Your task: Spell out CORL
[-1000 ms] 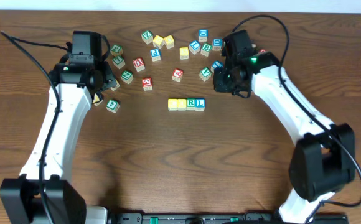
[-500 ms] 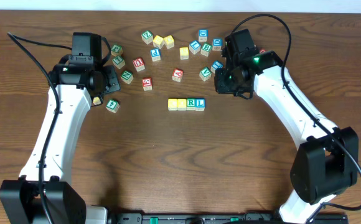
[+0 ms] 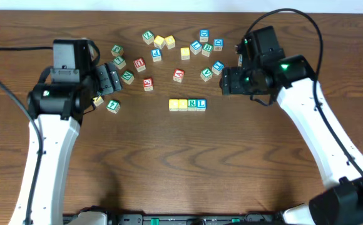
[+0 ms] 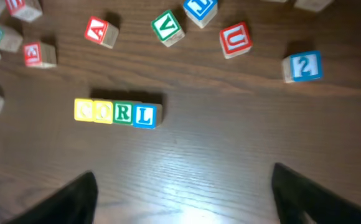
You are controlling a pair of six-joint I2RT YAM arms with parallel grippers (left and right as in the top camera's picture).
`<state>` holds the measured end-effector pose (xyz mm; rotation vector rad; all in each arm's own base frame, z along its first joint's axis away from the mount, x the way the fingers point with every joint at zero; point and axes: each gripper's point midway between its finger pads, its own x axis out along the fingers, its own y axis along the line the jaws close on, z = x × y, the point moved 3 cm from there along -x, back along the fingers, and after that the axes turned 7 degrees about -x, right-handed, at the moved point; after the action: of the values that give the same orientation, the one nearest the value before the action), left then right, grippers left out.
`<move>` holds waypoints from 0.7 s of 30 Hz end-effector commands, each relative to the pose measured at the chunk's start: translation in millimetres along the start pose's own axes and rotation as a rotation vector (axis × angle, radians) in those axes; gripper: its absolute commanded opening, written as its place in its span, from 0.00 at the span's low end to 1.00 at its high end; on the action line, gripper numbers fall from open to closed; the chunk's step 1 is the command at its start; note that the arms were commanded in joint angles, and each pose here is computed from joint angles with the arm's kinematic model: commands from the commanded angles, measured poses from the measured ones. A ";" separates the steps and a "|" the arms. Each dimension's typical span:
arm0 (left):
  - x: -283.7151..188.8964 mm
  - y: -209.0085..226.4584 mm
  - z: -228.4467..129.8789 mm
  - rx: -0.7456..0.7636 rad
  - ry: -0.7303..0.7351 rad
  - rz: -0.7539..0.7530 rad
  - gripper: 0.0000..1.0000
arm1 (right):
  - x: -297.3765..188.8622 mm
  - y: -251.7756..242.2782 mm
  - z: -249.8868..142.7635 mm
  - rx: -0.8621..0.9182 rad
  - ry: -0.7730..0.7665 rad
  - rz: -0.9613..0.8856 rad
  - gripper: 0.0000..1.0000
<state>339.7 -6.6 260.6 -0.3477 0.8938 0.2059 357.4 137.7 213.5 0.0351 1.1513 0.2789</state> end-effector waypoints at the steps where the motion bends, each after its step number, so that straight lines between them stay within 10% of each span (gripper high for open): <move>1: -9.4 1.1 3.3 0.003 -0.025 -0.001 0.89 | -23.7 -4.8 2.6 -0.010 -0.054 -0.033 0.95; 21: -6.3 1.0 2.6 0.004 -0.017 0.002 0.91 | -98.6 -4.8 -14.4 -0.011 -0.181 -0.025 0.99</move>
<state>336.7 -6.5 265.8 -0.3494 0.8793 0.2028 308.7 113.1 293.0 0.0403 0.9698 0.2708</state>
